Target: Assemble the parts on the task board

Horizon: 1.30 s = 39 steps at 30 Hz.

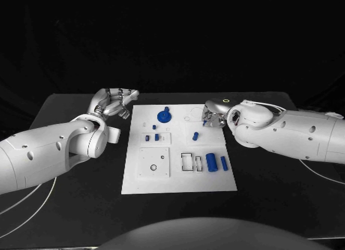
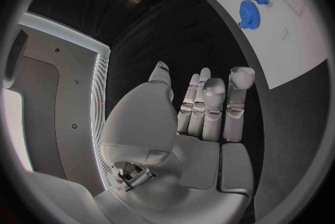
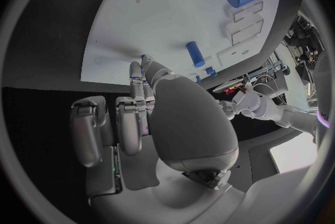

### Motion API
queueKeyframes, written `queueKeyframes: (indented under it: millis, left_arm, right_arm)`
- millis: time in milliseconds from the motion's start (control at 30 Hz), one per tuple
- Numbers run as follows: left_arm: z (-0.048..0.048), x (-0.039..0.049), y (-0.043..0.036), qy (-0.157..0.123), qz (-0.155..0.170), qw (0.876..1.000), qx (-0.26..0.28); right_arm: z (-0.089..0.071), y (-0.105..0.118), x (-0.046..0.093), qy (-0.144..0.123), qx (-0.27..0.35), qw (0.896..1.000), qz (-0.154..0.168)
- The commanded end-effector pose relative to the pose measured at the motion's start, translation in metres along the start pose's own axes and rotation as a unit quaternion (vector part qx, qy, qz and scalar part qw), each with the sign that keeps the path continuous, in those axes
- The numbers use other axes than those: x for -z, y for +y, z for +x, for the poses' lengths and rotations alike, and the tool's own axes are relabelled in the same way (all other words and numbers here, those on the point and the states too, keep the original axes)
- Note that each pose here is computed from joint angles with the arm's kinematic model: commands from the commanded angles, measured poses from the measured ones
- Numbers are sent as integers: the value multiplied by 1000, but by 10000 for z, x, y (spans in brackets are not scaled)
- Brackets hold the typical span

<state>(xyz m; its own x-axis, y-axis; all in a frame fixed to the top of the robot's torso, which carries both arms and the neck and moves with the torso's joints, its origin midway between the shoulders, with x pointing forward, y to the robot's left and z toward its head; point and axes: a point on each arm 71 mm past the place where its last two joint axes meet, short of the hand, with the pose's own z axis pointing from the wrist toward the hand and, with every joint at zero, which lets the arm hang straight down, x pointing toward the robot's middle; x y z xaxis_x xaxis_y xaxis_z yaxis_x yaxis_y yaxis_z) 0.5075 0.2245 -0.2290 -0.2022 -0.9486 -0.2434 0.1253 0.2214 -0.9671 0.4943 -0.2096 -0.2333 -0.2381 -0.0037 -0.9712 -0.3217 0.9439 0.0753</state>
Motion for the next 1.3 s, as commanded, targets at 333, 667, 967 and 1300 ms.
queueKeyframes:
  millis: [333,667,967,1300]
  left_arm:
    - [40,-13,-11,8,3,1000,6]
    - [37,-20,-6,8,3,1000,5]
    - [19,-41,7,4,2,1000,2]
    - [31,-59,11,5,3,1000,2]
  right_arm:
    - [-346,39,87,-47,-29,998,-15]
    - [-407,136,132,-52,-41,997,-31]
    - [-408,485,167,-46,-50,994,-84]
    - [-385,1021,216,-39,-14,985,-167]
